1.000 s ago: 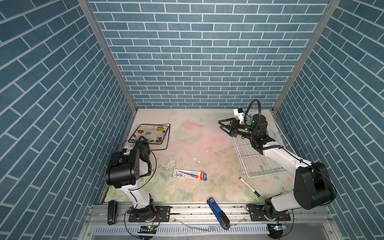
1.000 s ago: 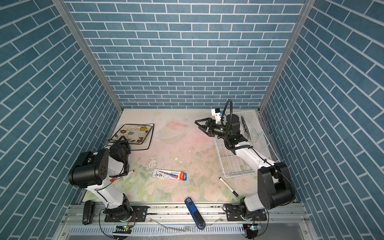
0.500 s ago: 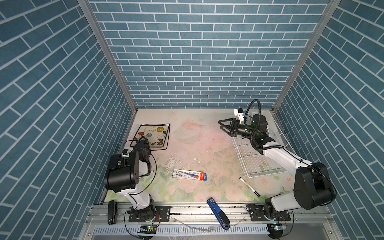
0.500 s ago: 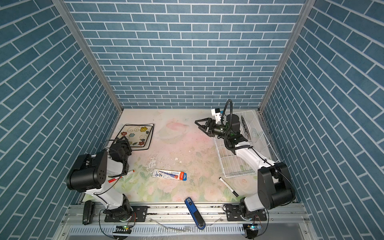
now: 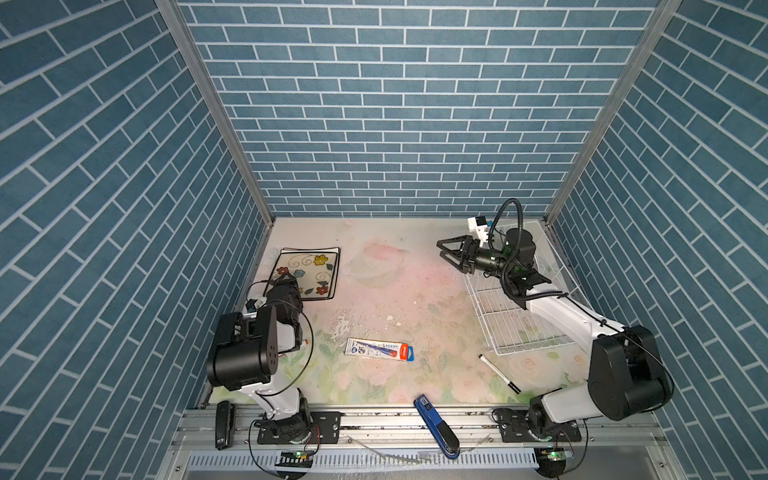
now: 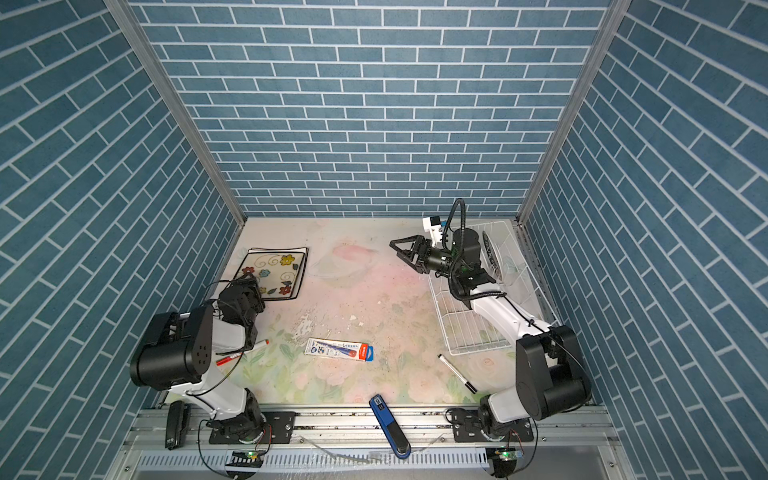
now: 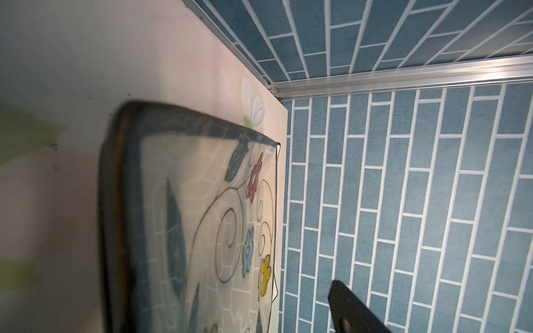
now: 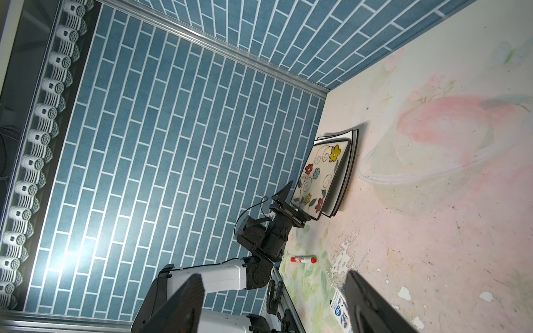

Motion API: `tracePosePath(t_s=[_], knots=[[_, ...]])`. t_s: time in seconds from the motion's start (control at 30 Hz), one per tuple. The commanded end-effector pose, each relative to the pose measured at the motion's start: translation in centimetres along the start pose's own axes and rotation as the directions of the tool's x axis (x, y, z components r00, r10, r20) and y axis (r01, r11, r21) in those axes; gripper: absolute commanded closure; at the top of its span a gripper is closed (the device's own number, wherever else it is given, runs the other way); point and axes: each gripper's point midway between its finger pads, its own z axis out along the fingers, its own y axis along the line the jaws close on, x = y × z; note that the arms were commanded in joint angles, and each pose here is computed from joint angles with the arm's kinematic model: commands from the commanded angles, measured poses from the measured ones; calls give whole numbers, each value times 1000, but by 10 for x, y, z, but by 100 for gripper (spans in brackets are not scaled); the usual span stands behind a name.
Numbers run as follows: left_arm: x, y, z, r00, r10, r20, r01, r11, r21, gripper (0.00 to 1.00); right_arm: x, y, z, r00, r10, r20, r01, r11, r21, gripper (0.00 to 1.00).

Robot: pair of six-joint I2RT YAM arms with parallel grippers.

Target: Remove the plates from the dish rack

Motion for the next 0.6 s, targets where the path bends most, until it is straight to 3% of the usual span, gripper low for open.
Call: tracePosePath(t_s=[0.0,0.13,0.57], knots=[[0,-27,-2,1000,9,-3,-9,998,67,21,-4,23,-4,996,-90,10,90,995,-43,22],[1,-20,-4,1000,28,-13,-27,1000,5,18,-3,24,-5,996,-92,9,92,995,-45,22],[7,-14,1,999,0,-46,-1,1000,-30,14,0,25,-8,996,-94,8,95,994,-46,22]])
